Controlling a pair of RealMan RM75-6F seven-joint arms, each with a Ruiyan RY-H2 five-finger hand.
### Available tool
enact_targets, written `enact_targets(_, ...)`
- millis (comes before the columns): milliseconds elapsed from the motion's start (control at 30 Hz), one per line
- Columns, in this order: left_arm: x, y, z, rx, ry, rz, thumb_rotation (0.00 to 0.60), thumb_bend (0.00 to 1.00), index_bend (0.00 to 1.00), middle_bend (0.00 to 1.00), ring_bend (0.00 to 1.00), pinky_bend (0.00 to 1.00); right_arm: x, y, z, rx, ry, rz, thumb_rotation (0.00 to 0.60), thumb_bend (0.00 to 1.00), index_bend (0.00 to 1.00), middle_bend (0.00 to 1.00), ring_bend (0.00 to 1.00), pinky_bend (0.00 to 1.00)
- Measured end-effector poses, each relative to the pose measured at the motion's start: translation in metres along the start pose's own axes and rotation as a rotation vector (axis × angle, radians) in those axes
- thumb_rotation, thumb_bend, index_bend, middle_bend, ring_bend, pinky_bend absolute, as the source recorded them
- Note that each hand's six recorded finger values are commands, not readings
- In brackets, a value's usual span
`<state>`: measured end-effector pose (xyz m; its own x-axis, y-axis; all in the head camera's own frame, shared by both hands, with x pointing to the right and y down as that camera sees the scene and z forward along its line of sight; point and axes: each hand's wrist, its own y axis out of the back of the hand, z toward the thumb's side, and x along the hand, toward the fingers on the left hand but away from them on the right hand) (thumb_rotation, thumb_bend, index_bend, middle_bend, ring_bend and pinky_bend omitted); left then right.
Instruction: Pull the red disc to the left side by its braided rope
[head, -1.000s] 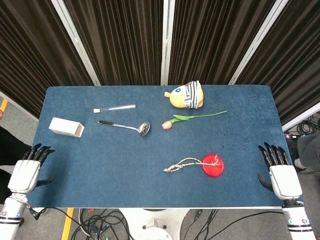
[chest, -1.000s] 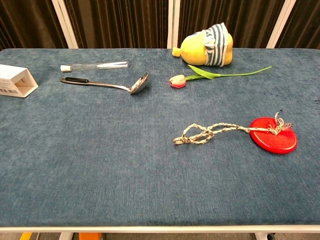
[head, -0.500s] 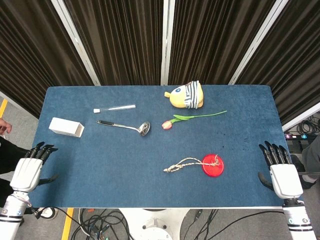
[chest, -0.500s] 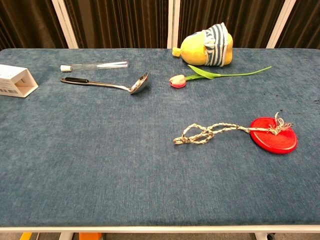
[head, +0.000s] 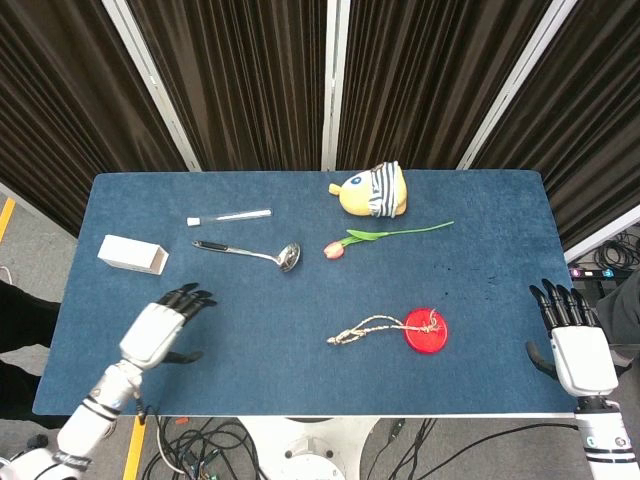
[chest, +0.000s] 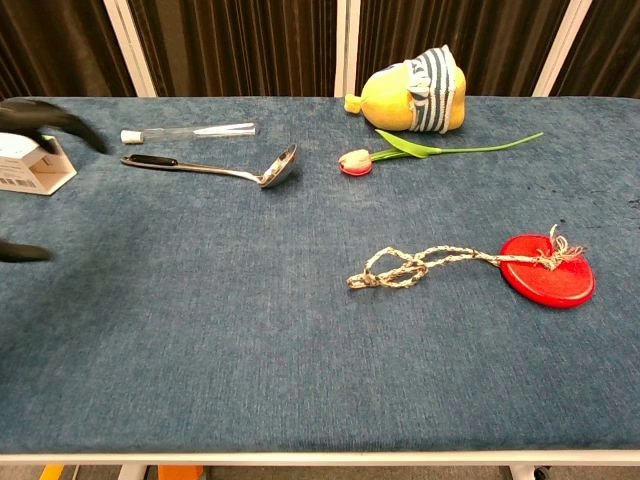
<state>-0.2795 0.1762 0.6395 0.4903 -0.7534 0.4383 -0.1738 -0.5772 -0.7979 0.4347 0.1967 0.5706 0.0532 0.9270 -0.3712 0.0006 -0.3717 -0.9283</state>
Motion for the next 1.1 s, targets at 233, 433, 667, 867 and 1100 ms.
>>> enact_targets(233,0.047,-0.023,0.041,-0.095,-0.094,-0.083,0.6,0.0,0.24,0.2,0.1,0.22,0.0,0.003,-0.006,-0.013,-0.009,-0.001,0.6,0.22,0.0,0.0,0.0,0.0)
enact_targets(433,0.078,-0.042,0.076,-0.184,-0.153,-0.145,0.6,0.0,0.25,0.22,0.1,0.22,0.001,0.007,-0.015,-0.018,-0.027,-0.011,0.6,0.22,0.0,0.0,0.0,0.0)
enact_targets(667,0.103,-0.061,0.122,-0.22,-0.222,-0.204,0.6,0.0,0.25,0.22,0.1,0.22,0.001,0.007,-0.024,-0.027,-0.048,-0.013,0.6,0.22,0.0,0.0,0.0,0.0)
enact_targets(867,0.126,-0.072,0.148,-0.233,-0.24,-0.218,0.6,0.0,0.25,0.23,0.1,0.22,0.003,0.009,-0.029,-0.035,-0.055,-0.018,0.6,0.22,0.0,0.0,0.0,0.0)
enact_targets(1100,0.143,-0.081,0.162,-0.204,-0.225,-0.222,0.6,0.0,0.26,0.26,0.13,0.23,0.004,0.008,-0.035,-0.043,-0.066,-0.019,0.6,0.22,0.0,0.0,0.0,0.0)
